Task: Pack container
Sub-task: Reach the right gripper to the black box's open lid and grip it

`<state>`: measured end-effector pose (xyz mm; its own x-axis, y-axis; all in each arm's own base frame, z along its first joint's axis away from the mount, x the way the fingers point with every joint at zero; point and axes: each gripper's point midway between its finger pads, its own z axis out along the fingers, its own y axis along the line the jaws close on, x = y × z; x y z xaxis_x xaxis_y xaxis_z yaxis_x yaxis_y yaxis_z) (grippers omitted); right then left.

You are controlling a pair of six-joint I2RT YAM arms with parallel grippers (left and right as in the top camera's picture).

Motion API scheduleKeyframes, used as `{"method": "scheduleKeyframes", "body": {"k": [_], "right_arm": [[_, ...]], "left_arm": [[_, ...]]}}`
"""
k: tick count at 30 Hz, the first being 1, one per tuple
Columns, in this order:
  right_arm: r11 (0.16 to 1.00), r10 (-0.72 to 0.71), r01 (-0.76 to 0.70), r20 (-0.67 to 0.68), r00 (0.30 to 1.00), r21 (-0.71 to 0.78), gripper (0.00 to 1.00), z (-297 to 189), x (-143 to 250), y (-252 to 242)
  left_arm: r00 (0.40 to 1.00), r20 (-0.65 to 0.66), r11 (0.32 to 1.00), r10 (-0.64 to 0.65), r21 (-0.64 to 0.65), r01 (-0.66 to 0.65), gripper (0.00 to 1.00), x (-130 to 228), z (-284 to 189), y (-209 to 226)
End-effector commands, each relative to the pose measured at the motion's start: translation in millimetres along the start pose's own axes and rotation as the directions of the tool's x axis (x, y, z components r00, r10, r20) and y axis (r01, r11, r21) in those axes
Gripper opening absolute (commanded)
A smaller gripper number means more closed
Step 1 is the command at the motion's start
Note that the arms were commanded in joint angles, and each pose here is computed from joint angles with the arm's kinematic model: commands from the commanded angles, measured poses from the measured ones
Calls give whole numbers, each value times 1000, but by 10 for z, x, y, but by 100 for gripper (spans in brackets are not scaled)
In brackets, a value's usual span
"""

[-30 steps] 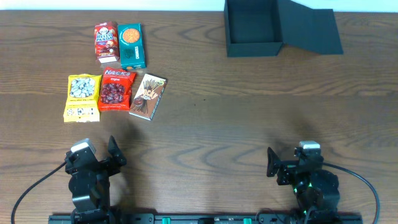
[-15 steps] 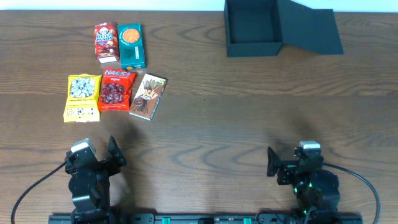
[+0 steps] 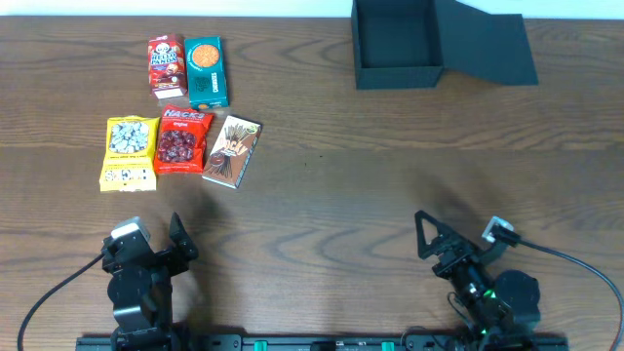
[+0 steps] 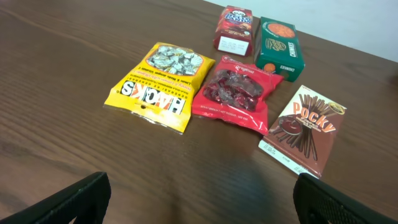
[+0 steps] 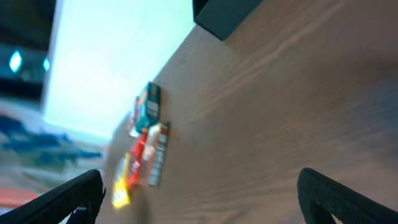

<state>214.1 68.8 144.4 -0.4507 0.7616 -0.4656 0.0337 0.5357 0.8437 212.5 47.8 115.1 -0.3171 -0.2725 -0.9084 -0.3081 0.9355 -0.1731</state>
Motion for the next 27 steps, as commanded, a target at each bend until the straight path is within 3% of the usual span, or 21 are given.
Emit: {"method": "scheduleKeyframes", "body": {"k": [1,4,6,12,17,27], "right_arm": [[994,102,-98,89,991,-53,99,-8,-199,128],[985,72,-41,184,980,-168,99,-22,-459,442],[986,75,-42,204,976,-162,99,47,-544,468],[992,107,-114,137,985,46,99,502,-637,243],[957,139,-164,120,983,237,99,1059,-941,92],[891,277,-288,83,957,352,99,2353,-1480,-63]], "left_arm": [[1000,-14,1000,12,-4,-12,95,72,28,16],[1000,-14,1000,12,-4,-12,95,72,28,16],[1000,-14,1000,12,-4,-12,95,72,28,16],[1000,-14,1000,12,-4,-12,95,72,28,16],[1000,-14,1000,12,-4,-12,95,72,28,16],[1000,-14,1000,12,-4,-12,95,72,28,16]]}}
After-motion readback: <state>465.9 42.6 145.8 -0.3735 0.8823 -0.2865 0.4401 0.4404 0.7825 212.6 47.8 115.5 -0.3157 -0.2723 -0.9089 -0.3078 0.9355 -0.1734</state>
